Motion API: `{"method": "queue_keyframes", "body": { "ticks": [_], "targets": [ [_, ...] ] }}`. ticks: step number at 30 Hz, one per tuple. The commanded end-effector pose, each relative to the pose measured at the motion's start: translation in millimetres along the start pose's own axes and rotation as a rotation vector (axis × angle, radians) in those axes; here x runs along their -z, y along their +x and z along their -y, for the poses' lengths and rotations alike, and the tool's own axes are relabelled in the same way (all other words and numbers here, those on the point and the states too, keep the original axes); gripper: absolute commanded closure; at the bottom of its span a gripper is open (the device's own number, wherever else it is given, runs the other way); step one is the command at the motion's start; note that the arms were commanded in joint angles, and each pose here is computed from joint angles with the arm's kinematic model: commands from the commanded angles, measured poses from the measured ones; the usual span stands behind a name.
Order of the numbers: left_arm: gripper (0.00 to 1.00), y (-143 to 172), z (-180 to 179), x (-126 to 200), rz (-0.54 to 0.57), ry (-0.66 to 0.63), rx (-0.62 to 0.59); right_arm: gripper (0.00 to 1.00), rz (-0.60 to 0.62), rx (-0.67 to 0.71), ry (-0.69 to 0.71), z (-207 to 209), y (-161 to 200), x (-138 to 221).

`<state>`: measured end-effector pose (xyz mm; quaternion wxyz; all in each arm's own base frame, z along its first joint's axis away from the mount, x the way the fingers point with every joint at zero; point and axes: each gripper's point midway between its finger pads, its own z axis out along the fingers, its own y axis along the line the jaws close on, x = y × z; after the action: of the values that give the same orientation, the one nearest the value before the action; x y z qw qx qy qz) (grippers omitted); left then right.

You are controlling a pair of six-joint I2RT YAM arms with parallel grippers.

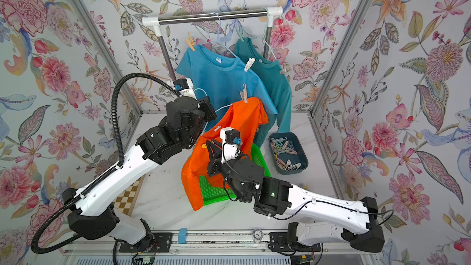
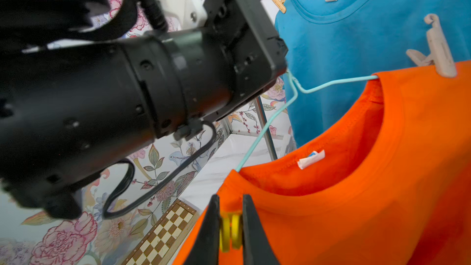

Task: Use clothespins to secure the t-shirt on both sides of the hanger
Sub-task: Clamp the T-shirt on the hanger.

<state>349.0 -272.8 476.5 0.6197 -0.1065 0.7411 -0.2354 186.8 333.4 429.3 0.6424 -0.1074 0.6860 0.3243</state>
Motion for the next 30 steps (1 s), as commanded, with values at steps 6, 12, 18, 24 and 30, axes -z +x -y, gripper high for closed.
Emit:
{"method": "queue_keyframes", "body": {
  "ticks": [6, 12, 18, 24, 30],
  "targets": [
    [1.00, -28.2, 9.6, 8.2, 0.143, -0.021, 0.106, 0.95, 0.118, 0.038, 0.164, -5.4, -23.1, -10.5],
    [1.00, -36.3, 9.4, 17.7, 0.202, -0.055, 0.105, 0.94, 0.159, 0.084, 0.248, -11.7, -22.5, -13.7],
    [1.00, -34.0, 11.8, 15.8, 0.220, -0.072, 0.097, 0.92, 0.145, 0.113, 0.312, -13.7, -8.6, -24.2],
    [1.00, -37.3, 18.1, 17.5, 0.230, -0.049, 0.117, 0.87, 0.127, 0.188, 0.380, -14.2, 6.1, -31.4],
    [1.00, -45.5, 20.2, 21.1, 0.245, -0.045, 0.117, 0.70, 0.111, 0.263, 0.401, -17.9, 17.5, -33.5]
  ]
}}
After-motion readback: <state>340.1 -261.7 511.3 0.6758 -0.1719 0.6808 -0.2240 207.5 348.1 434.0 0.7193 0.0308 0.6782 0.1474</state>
